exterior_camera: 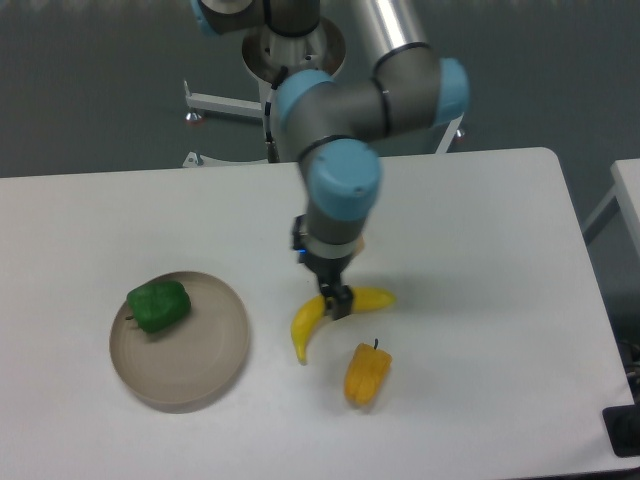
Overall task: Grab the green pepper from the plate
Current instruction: 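Move the gripper over the green pepper on the beige plate, then lower the gripper onto the green pepper and close on it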
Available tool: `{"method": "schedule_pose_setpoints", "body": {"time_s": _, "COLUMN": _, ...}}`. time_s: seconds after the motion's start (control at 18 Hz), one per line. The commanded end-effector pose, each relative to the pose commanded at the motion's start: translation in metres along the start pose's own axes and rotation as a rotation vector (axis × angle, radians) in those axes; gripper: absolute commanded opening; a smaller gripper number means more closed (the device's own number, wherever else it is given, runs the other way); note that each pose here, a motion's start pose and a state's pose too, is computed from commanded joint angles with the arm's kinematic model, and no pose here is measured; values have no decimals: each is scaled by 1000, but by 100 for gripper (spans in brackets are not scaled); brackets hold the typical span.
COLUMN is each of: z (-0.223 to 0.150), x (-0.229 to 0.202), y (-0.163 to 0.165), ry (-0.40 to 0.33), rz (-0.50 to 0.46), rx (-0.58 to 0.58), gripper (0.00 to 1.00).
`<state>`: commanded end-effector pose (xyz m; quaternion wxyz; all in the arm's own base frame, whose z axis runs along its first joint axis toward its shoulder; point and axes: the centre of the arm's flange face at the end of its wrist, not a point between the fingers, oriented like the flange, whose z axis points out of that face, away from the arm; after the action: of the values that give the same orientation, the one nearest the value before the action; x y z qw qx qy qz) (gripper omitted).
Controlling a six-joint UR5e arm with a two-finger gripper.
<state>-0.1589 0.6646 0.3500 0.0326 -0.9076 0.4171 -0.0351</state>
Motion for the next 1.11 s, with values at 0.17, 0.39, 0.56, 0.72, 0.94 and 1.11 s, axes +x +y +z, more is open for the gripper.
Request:
{"method": "schedule_pose_setpoints", "body": {"time_s": 0.17, "z": 15, "x": 19, "y": -38, "ry": 25, "rz": -2, "rx": 7, "gripper": 100}}
{"method": "schedule_pose_setpoints", "body": {"time_s": 0.39, "z": 38, "x": 37, "y": -81, "ry": 40, "rz": -53, "rx": 17, "gripper": 100}}
{"method": "schedule_pose_setpoints", "body": {"time_s": 0.56, "z": 55, "x": 54, "y": -109, "ry": 61, "rz": -85, "rx": 4, "gripper": 100}}
{"method": "schedule_pose_setpoints", "body": {"time_s": 0.72, "z": 73, "x": 60, "y": -125, "ry": 62, "rz": -112, "rx": 3, "gripper": 100}}
{"method": "schedule_pose_setpoints", "body": {"time_s": 0.94, "z": 93, "x": 69, "y": -130, "ry": 101, "rz": -106, "rx": 1, "gripper": 100}}
{"method": "schedule_pose_setpoints", "body": {"time_s": 1.11, "z": 102, "x": 67, "y": -131, "ry": 108, "rz": -107, "rx": -4, "gripper": 100}}
